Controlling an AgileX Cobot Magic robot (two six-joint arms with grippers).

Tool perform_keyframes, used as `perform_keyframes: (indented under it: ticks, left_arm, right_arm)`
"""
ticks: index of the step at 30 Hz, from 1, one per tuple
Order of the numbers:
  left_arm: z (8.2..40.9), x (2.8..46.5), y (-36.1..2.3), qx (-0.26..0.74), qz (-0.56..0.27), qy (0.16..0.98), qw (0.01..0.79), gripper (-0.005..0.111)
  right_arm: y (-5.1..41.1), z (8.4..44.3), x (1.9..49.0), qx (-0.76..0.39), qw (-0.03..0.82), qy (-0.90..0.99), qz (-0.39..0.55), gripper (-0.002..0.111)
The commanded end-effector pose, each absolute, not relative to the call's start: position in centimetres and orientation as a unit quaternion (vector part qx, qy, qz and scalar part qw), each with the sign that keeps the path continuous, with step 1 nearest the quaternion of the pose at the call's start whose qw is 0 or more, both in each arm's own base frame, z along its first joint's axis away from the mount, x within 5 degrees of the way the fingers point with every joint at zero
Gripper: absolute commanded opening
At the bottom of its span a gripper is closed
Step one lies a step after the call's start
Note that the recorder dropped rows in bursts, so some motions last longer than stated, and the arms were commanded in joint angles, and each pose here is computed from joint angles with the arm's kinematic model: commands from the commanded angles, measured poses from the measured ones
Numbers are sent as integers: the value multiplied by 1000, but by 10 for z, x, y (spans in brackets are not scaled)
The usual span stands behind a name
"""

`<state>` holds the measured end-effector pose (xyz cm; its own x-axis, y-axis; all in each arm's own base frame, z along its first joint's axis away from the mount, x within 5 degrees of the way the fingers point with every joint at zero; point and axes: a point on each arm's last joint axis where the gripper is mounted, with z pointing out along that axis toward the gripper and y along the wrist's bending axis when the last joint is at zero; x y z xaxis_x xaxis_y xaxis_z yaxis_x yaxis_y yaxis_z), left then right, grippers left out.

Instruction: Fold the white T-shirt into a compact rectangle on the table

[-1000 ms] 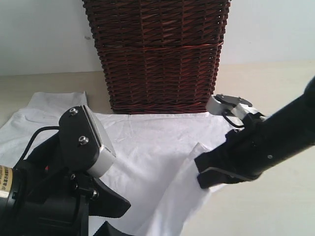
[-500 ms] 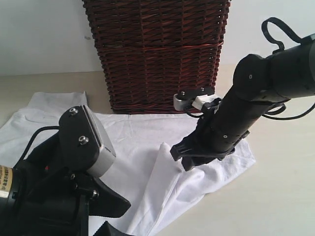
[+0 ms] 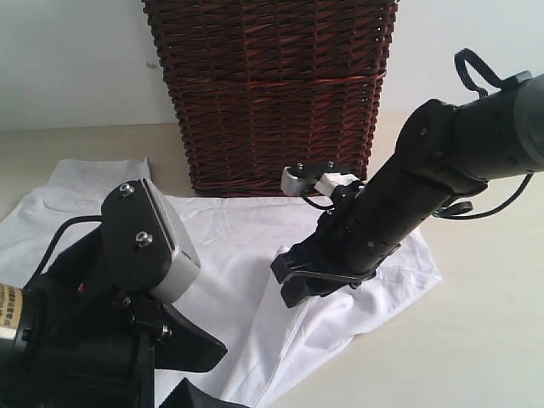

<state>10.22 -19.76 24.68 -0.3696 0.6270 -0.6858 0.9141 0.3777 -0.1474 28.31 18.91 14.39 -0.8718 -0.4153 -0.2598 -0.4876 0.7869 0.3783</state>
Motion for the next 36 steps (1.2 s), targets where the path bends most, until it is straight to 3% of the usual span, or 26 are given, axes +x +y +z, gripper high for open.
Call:
perform_keyframes:
  ticks: [1,9,17,21,27,36]
  left_arm:
    - [248,103,-197,486,-265,784,280,54]
    - [248,103,-197,486,-265,784,280,54]
    - [248,103,-197,486,-265,784,280,54]
    - [248,103,-197,486,-265,784,281,54]
    - [248,104,-197,486,-264,783,284,54]
    - [248,104,-197,487,-264,783,284,54]
  right_arm:
    - [190,144,282,-247,77,939,227,51]
    - [185,125,287,-215,65,956,187,51]
    - [192,114,287,-225,58,948,216,50]
    - [192,118,287,-236,65,945,217,38]
    - [191,129,287,-263,85,937,213,0]
    - [177,175,270,-281,70,939,187,0]
